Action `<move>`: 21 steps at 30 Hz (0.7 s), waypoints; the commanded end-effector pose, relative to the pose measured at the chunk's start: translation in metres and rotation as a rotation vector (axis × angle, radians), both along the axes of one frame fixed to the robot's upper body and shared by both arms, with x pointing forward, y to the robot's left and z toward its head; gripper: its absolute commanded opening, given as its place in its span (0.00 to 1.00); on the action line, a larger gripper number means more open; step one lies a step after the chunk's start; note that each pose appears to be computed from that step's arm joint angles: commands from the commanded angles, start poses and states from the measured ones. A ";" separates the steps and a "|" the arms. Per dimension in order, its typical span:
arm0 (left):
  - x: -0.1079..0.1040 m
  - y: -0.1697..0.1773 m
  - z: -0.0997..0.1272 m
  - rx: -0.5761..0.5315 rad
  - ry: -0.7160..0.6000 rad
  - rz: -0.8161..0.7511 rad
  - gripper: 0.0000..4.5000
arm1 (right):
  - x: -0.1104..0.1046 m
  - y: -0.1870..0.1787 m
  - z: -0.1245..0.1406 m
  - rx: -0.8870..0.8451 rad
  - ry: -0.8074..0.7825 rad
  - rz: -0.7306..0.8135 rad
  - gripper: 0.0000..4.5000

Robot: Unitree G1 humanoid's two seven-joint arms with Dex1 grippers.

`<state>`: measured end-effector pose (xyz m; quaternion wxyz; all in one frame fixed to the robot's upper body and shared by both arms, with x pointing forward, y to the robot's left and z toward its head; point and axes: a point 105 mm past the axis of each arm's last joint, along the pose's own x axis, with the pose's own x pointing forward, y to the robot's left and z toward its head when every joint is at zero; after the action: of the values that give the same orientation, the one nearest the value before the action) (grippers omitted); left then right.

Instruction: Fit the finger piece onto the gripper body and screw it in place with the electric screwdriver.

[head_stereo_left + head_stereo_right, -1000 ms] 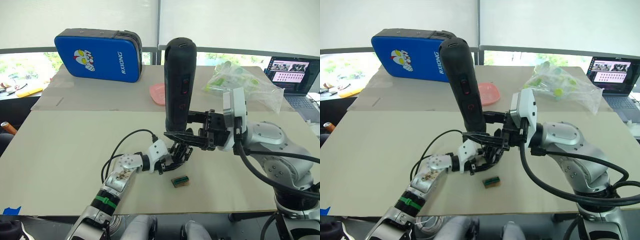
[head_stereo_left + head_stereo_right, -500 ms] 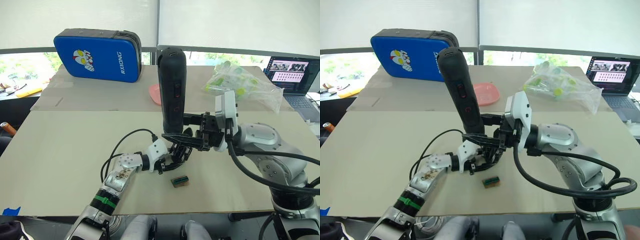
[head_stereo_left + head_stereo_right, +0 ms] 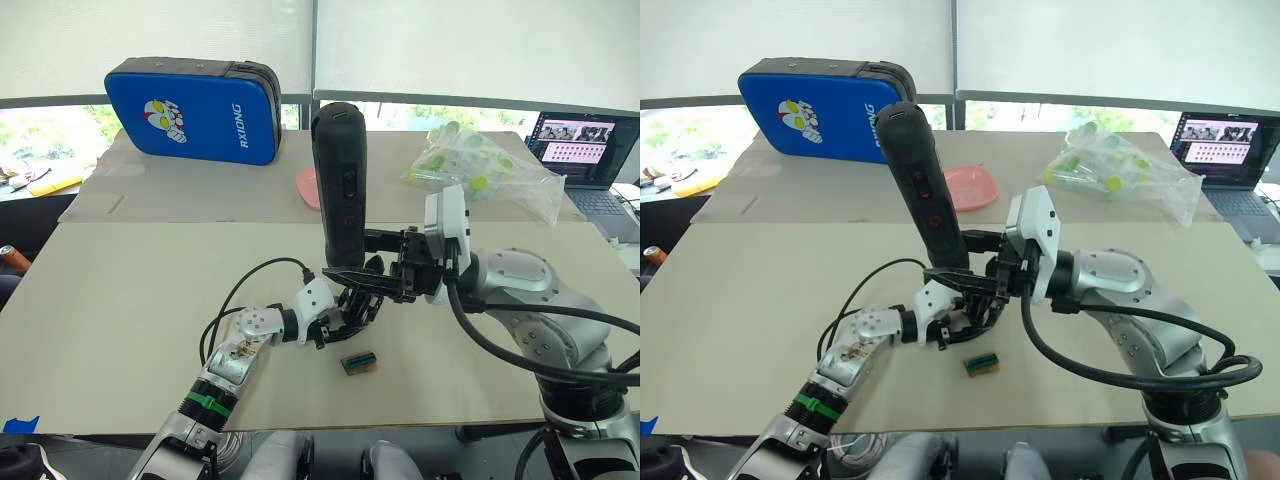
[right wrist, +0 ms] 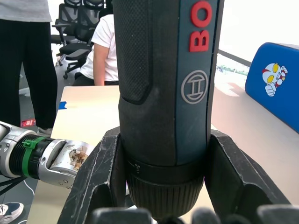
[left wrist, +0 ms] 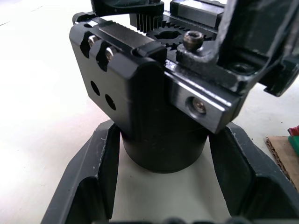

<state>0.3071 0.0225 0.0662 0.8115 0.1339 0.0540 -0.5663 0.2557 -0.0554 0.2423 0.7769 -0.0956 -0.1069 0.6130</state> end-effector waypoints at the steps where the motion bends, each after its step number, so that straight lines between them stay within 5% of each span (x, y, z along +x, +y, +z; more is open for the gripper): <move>1: -0.014 -0.004 -0.023 0.050 0.084 -0.036 0.51 | -0.006 0.001 0.010 0.018 -0.056 0.011 0.42; 21: -0.016 -0.004 -0.022 0.051 0.096 -0.034 0.51 | -0.007 0.004 0.005 0.000 -0.057 0.019 0.42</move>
<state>0.3047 0.0229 0.0665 0.8119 0.1325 0.0593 -0.5655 0.2564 -0.0541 0.2356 0.7781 -0.1013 -0.0985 0.6120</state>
